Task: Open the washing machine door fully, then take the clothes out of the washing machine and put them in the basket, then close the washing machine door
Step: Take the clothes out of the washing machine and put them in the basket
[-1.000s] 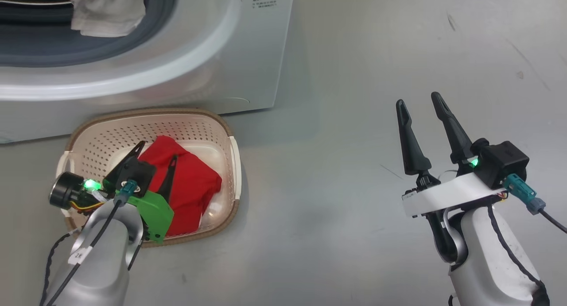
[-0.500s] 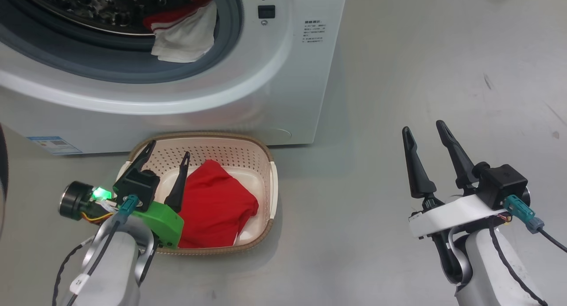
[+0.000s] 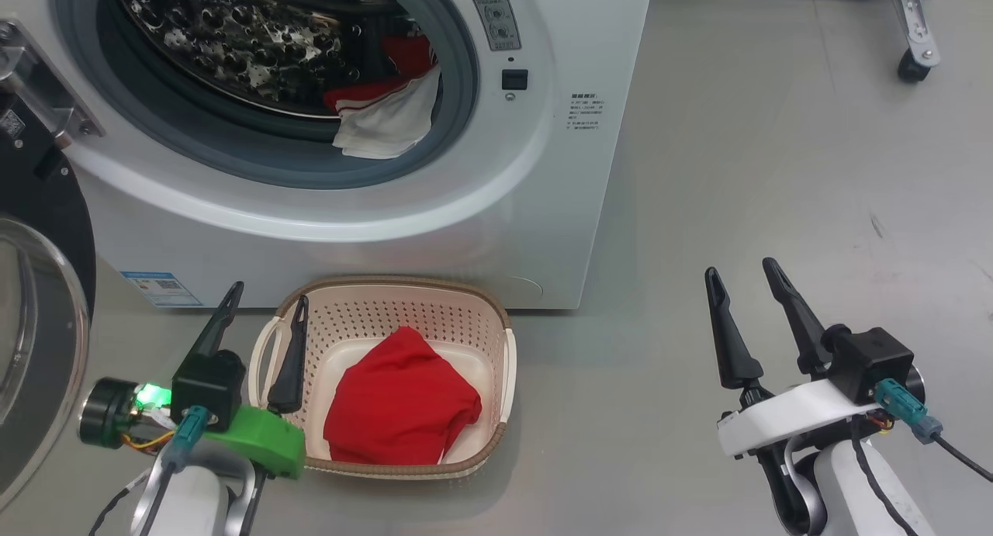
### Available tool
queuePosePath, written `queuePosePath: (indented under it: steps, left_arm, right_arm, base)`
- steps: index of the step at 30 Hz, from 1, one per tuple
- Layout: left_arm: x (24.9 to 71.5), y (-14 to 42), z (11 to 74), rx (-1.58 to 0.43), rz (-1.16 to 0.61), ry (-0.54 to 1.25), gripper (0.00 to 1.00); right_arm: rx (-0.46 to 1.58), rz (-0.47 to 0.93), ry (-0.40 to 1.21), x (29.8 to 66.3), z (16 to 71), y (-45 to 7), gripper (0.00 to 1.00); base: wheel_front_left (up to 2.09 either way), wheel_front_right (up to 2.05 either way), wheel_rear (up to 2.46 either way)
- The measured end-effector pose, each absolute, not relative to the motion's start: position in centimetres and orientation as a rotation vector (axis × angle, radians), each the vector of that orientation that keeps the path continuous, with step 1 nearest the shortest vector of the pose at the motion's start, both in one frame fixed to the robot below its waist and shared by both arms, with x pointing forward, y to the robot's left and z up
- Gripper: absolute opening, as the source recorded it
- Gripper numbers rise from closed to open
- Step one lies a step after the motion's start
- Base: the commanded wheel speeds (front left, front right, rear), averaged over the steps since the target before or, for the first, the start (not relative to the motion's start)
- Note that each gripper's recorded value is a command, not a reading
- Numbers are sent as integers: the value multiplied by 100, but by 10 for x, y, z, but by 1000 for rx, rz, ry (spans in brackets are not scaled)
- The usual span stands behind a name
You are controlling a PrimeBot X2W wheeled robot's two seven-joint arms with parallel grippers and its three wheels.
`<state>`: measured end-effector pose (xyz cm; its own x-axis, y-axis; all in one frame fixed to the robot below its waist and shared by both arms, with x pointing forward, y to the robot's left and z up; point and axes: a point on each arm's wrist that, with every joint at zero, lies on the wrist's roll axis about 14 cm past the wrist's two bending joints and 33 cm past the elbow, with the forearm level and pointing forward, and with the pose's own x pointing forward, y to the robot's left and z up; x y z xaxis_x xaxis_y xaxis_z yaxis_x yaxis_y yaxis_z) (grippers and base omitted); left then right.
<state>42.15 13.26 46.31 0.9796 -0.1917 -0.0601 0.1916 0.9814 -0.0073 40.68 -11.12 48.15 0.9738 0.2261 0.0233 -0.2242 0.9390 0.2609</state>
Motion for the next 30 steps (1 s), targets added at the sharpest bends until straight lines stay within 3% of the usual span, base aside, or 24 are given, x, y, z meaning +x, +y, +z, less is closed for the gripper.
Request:
queuePosePath:
  steps: [10, 30]
  left_arm:
    - [407, 141, 499, -30, -159, -51, 100]
    - [395, 148, 504, -48, -129, -73, 100]
  right_arm:
    - [266, 237, 0, 395, 486, -109, 100]
    - [272, 214, 10, 390, 482, -116, 100]
  base:
    - [0, 0, 0]
    - [0, 0, 0]
